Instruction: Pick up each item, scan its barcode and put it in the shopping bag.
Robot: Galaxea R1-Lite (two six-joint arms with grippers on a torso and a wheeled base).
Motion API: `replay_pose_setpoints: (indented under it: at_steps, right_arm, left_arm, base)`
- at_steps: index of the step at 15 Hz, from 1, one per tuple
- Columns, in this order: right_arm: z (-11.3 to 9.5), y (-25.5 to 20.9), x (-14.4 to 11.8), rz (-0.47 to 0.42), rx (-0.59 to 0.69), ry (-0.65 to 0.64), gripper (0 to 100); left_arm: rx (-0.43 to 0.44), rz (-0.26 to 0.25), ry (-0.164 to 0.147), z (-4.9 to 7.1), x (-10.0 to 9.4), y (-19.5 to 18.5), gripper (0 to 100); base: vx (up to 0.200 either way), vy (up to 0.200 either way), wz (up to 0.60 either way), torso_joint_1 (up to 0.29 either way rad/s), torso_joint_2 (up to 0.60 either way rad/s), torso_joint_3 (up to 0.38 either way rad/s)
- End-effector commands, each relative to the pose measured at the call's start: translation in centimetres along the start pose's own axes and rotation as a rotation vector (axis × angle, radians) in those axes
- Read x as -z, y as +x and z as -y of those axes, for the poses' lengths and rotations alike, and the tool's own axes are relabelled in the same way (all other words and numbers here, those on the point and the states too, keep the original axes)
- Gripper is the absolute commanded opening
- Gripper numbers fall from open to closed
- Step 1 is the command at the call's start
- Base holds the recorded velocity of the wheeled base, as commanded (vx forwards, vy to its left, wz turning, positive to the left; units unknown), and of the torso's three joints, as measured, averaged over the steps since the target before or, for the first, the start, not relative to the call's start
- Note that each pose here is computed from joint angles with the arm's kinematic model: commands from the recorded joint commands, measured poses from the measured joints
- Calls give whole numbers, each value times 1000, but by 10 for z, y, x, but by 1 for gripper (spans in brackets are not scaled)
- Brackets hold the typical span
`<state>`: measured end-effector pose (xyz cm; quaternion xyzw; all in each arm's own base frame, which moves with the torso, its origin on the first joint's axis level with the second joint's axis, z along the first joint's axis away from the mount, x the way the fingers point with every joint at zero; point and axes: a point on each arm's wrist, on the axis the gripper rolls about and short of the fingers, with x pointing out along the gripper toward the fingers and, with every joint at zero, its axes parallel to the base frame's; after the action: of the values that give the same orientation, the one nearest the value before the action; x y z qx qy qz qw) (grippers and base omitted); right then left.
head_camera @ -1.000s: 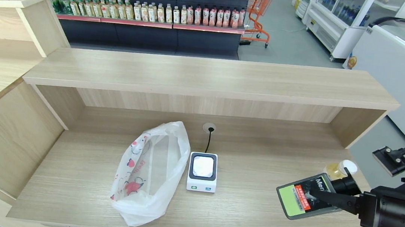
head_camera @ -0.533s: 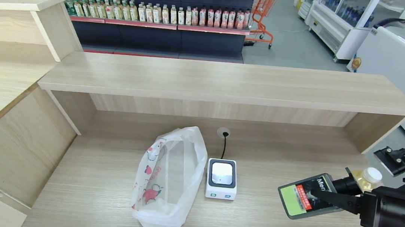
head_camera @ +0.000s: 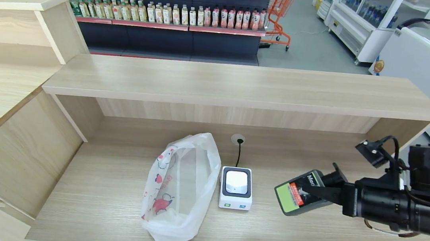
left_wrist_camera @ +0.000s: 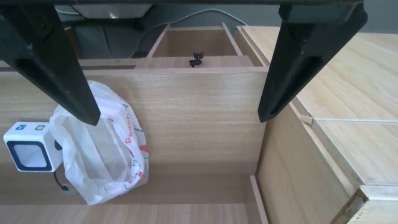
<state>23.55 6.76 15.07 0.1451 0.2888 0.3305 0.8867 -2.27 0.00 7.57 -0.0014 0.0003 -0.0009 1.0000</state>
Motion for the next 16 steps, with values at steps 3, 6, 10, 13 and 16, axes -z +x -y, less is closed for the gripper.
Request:
replay_pose_setpoints:
  at_steps: [3,6,10,13,16]
  right_arm:
    - [10,91,-1,-99,9,-47,0]
    - [19,127,5,-105,-14,-88,0]
    - [24,161,-4,-86,-31,-111,0]
    - [22,180,-10,-67,-53,-132,0]
    - [22,194,-9,-69,-62,-138,0]
  left_arm:
    - [0,1,0,0,0,0,100]
    - [0,-1,0,0,0,0,100]
    - [0,-1,0,0,0,0,100]
    - [0,1,0,0,0,0,100]
    - [0,-1,0,0,0,0,100]
  base:
    - [0,0,0,0,0,0]
    - [0,0,0,0,0,0]
    - [0,0,0,0,0,0]
    - [0,0,0,0,0,0]
    - [0,0,0,0,0,0]
